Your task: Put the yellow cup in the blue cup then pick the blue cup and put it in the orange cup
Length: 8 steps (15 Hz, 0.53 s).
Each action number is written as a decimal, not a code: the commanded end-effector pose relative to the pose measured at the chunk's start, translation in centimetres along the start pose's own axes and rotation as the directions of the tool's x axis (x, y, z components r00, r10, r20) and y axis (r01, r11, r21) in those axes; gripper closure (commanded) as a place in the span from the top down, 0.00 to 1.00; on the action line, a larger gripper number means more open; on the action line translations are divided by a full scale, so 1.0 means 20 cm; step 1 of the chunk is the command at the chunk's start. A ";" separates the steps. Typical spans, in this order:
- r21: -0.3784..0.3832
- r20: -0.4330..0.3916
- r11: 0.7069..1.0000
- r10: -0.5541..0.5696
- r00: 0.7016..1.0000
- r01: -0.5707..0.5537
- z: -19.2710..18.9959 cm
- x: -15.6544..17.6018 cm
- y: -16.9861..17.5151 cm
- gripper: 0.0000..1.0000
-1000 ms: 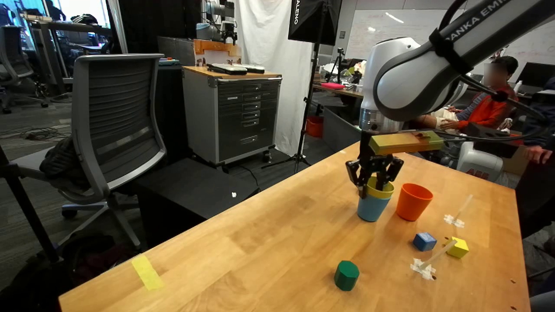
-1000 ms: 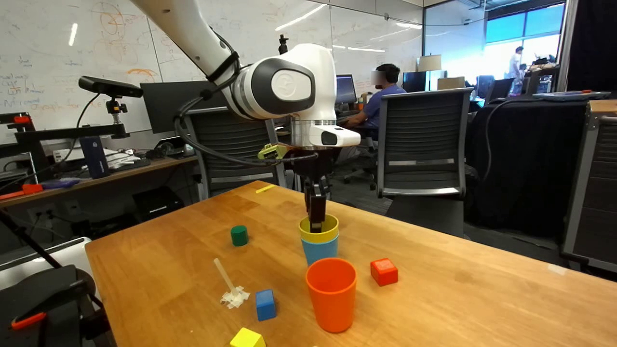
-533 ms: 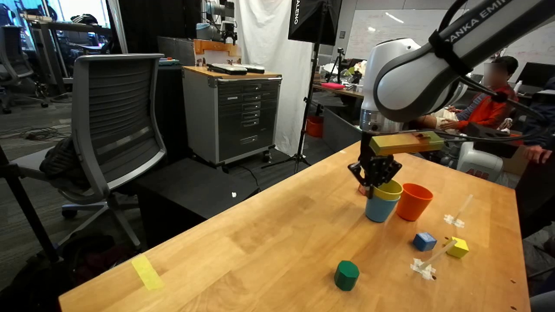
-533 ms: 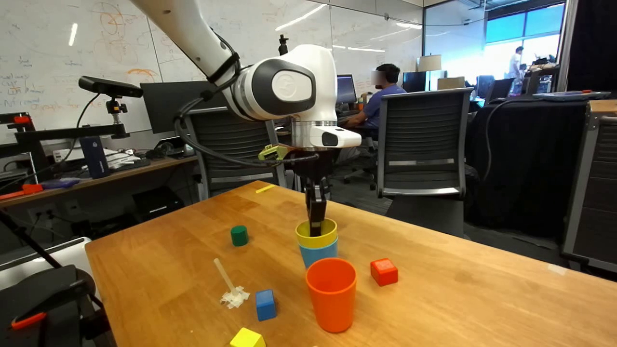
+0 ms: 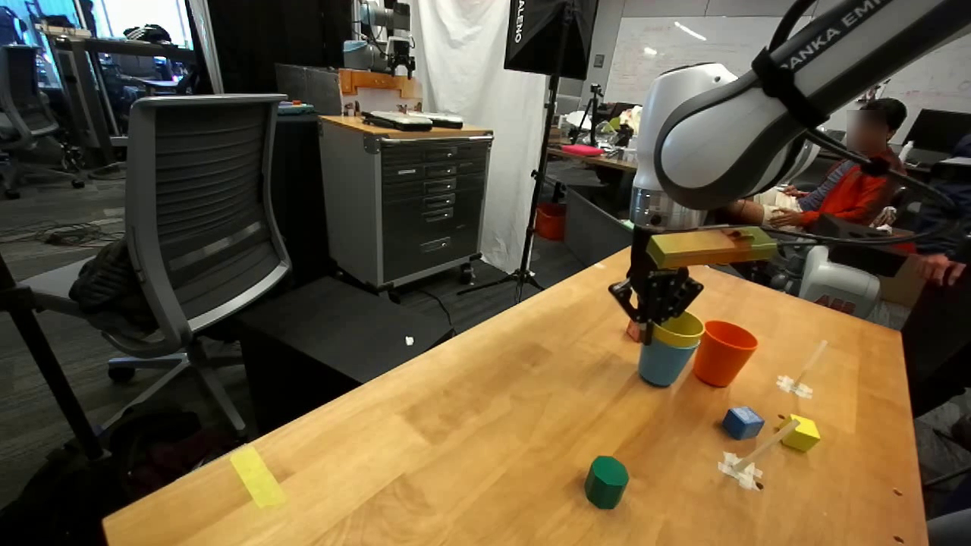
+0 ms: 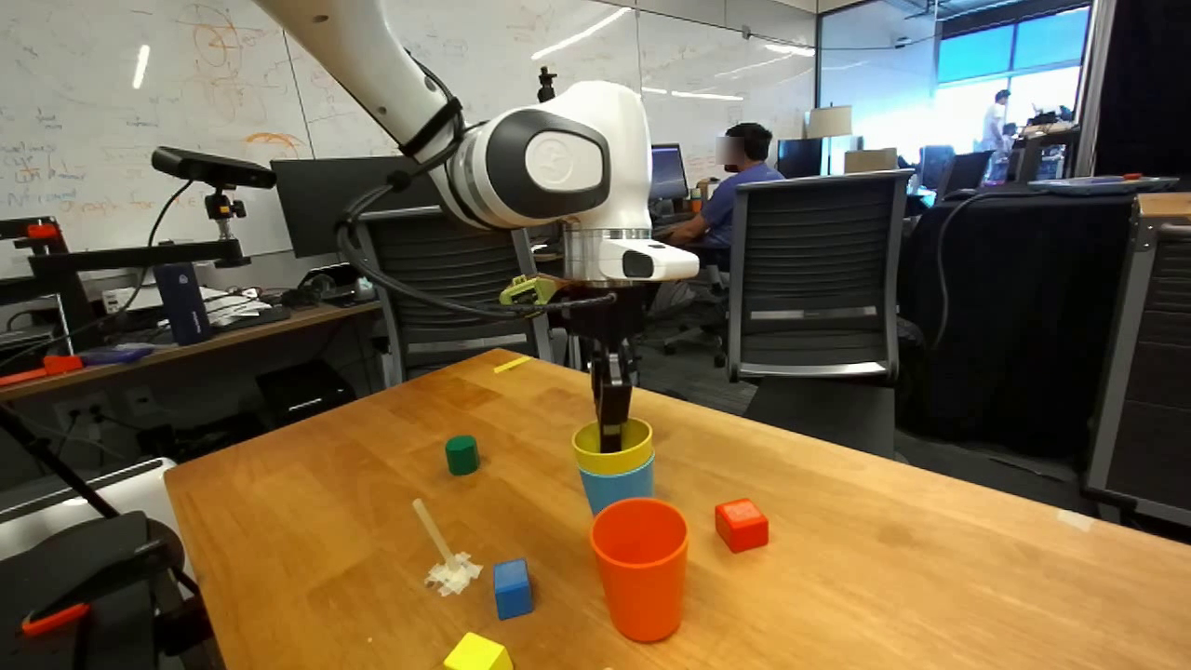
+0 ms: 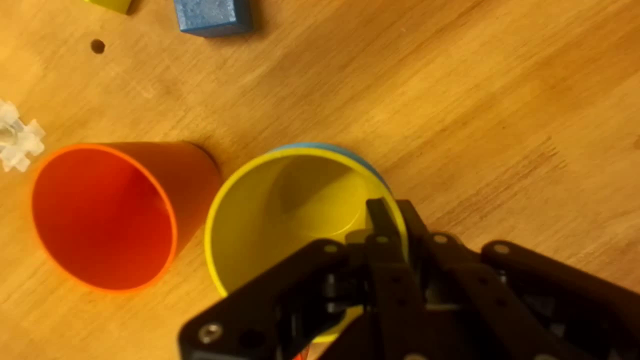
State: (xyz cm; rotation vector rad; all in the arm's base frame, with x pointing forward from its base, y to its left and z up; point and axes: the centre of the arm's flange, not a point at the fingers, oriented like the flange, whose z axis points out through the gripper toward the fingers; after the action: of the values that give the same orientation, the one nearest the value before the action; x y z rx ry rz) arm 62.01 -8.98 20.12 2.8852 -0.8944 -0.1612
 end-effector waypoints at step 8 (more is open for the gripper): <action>0.108 -0.082 0.994 -0.005 0.997 0.014 -0.51 -0.12 0.04 0.02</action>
State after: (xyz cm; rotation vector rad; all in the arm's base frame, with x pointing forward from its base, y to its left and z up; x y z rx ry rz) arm 62.75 -8.02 26.22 2.9265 -0.8985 -0.0335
